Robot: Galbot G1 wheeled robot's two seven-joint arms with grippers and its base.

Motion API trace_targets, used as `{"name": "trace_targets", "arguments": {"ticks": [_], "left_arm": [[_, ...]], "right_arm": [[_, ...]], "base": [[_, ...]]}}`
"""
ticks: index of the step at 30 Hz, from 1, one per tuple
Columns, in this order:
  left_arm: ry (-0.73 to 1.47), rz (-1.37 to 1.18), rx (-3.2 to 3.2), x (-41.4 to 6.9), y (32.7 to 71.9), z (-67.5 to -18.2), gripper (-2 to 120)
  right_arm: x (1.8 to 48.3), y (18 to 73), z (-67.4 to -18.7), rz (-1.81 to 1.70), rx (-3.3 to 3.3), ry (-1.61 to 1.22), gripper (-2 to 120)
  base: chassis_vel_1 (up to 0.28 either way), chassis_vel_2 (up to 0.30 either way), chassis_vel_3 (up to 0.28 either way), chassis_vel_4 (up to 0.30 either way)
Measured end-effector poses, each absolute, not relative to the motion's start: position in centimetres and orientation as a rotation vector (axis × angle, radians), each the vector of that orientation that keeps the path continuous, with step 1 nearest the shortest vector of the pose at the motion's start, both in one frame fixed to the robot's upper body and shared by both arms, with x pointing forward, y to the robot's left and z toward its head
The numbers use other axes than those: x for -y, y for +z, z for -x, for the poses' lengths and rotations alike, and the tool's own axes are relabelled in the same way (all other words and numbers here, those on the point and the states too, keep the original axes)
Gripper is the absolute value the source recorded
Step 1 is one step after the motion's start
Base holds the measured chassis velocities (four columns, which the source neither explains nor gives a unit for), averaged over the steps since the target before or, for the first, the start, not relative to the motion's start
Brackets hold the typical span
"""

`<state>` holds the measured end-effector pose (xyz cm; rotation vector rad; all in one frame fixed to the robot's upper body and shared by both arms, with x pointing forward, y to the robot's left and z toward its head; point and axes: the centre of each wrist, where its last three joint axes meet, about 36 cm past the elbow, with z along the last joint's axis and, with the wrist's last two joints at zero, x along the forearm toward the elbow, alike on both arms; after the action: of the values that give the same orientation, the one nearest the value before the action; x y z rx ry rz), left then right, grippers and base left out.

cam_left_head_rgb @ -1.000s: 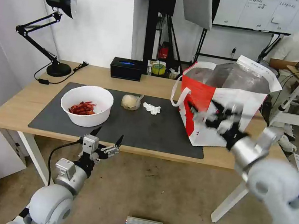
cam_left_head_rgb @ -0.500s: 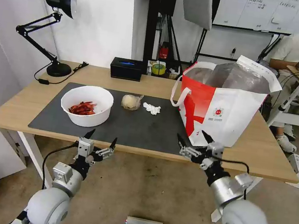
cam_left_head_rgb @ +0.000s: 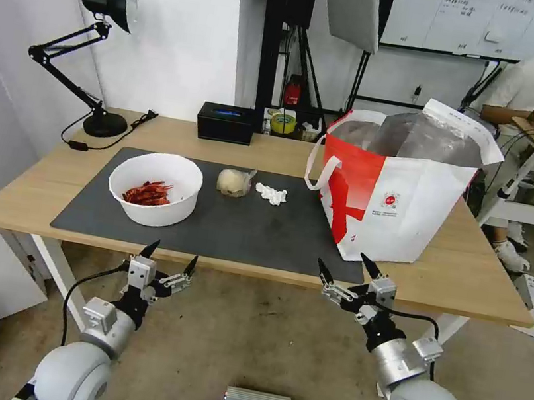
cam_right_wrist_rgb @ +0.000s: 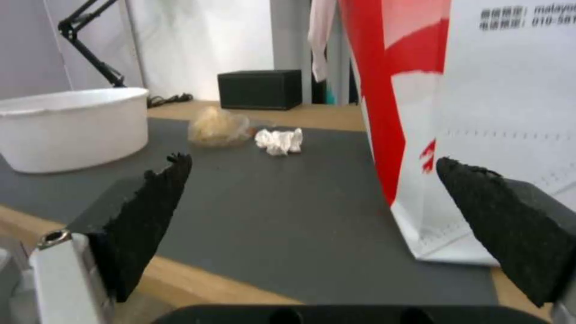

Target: Pick up the trash from the table and place it into the takeout bag.

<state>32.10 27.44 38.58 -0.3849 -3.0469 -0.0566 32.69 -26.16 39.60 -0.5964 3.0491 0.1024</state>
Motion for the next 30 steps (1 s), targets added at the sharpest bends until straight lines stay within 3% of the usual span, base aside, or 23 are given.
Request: {"name": "trace_targets", "arguments": {"ticks": [30], "left_arm": [[-0.089, 0.344, 3.059, -29.0, 38.2, -32.0, 100]], "right_arm": [[23.1, 36.4, -30.9, 0.587, -3.096, 0.193, 100]], "base": [[0.000, 0.000, 0.000, 0.000]]}}
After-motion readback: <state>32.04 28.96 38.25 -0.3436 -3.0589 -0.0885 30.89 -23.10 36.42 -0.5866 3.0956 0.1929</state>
